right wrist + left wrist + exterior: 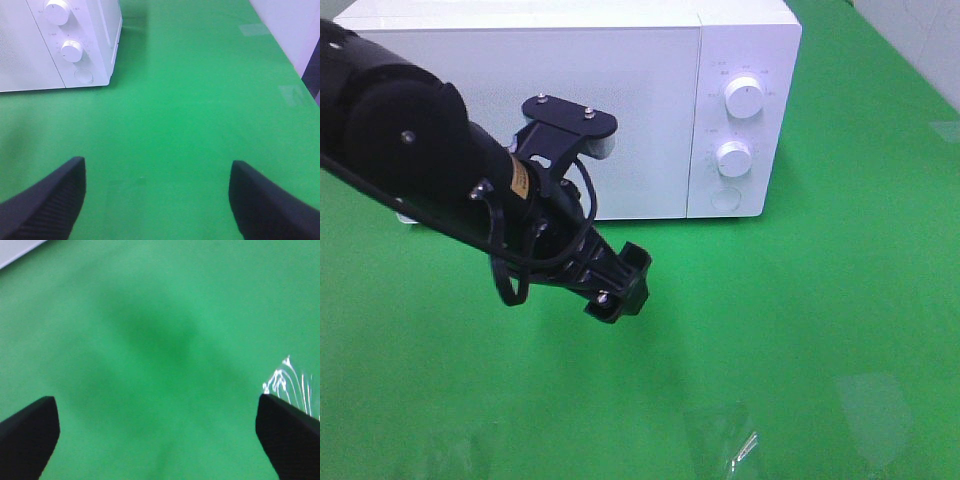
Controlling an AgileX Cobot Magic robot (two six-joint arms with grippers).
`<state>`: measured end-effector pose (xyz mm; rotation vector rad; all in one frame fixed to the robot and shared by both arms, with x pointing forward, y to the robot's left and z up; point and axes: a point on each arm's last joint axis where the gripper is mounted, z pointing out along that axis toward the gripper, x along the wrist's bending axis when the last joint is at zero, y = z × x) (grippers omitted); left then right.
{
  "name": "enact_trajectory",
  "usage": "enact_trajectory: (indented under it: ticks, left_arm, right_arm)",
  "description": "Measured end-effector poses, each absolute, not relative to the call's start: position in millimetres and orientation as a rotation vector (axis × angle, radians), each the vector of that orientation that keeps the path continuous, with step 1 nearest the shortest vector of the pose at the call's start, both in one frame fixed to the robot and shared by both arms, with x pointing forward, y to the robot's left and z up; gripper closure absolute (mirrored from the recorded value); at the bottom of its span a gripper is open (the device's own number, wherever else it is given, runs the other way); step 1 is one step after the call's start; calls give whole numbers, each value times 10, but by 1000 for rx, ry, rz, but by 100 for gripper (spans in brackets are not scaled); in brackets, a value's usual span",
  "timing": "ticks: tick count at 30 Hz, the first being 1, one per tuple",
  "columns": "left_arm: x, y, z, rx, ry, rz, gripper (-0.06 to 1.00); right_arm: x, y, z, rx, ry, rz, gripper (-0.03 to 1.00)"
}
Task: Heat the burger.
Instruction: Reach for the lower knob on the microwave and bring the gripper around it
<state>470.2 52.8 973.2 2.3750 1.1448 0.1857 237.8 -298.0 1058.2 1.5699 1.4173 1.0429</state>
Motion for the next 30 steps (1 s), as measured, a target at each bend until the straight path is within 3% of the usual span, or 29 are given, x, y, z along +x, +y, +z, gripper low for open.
enact_trajectory:
  ticks: [12, 22, 30]
  left_arm:
    - [4393, 1047, 10067, 2683, 1321, 69, -4]
    - [4703, 1981, 10437, 2427, 1638, 74, -4]
    - [4612, 2603, 10722, 2194, 1831, 76, -4]
  right_arm:
    - [2378, -2980, 10582, 1570, 1417, 1043, 21]
    - [2378, -2980, 10582, 1570, 1417, 1043, 21]
    - [2378, -2980, 10582, 1570, 1417, 1043, 21]
